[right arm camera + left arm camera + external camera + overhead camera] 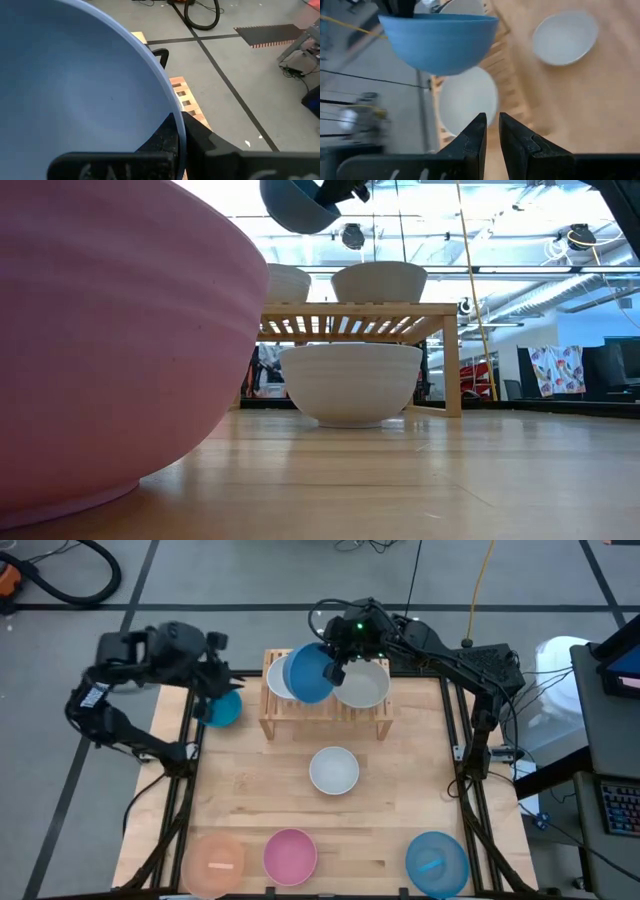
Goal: Place and stack bowls onto a shelf
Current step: Stack the bottom small blue bowl on top of the small white bowl on the shelf
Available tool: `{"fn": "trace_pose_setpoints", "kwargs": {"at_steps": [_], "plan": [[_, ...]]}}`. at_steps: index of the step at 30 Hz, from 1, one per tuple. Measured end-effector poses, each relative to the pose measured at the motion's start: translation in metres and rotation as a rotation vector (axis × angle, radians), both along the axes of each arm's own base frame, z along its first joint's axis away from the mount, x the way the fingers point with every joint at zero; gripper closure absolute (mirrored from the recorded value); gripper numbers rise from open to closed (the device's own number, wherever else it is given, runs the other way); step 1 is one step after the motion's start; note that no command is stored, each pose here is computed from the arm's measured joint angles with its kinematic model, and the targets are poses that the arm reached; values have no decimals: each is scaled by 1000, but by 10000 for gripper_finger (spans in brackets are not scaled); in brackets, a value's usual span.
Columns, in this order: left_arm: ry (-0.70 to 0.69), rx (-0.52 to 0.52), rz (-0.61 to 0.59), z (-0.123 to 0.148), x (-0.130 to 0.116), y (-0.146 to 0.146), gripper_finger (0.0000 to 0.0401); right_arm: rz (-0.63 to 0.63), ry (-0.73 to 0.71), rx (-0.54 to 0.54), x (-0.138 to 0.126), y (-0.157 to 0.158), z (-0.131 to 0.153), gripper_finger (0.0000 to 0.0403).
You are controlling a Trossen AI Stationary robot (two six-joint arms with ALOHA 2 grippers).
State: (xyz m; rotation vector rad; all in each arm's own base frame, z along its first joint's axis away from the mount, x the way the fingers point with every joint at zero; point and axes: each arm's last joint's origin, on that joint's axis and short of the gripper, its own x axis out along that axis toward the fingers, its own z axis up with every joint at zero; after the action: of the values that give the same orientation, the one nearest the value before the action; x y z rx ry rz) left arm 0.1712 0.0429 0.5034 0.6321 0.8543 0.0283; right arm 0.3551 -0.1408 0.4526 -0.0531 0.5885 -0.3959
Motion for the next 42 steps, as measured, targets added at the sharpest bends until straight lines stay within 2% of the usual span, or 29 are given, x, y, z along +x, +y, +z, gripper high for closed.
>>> {"fn": "trace_pose_setpoints", "kwargs": {"at_steps": [3, 6, 11, 14, 17, 20, 23, 25, 33, 36, 42], "plan": [[64, 119, -42, -6, 19, -9, 343, 1, 0, 0, 0, 0, 0, 403], [115, 191, -42, -12, 36, -17, 343, 1, 0, -1, 0, 0, 0, 403], [146, 221, -74, -19, 50, -29, 348, 5, 3, -7, 0, 0, 0, 403], [143, 210, -86, -20, 52, -35, 372, 12, 9, -17, 0, 0, 0, 403], [121, 168, -43, -20, 52, -37, 395, 14, 11, -21, 0, 0, 0, 403], [66, 60, 78, -19, 52, -37, 389, 15, 36, -34, -3, 2, 1, 403], [15, -56, 189, -20, 52, -37, 382, 108, 156, -144, -10, 9, 0, 403], [7, -107, 193, -20, 52, -38, 381, 165, 208, -185, -11, 14, -2, 403], [20, -245, 102, -22, 57, -43, 386, 287, 379, -189, -23, 32, -9, 403], [20, -299, 126, -24, 61, -44, 379, 351, 384, -169, -22, 39, -10, 403], [18, -350, 184, -33, 82, -44, 348, 381, 384, -177, -20, 47, -10, 403]]}}
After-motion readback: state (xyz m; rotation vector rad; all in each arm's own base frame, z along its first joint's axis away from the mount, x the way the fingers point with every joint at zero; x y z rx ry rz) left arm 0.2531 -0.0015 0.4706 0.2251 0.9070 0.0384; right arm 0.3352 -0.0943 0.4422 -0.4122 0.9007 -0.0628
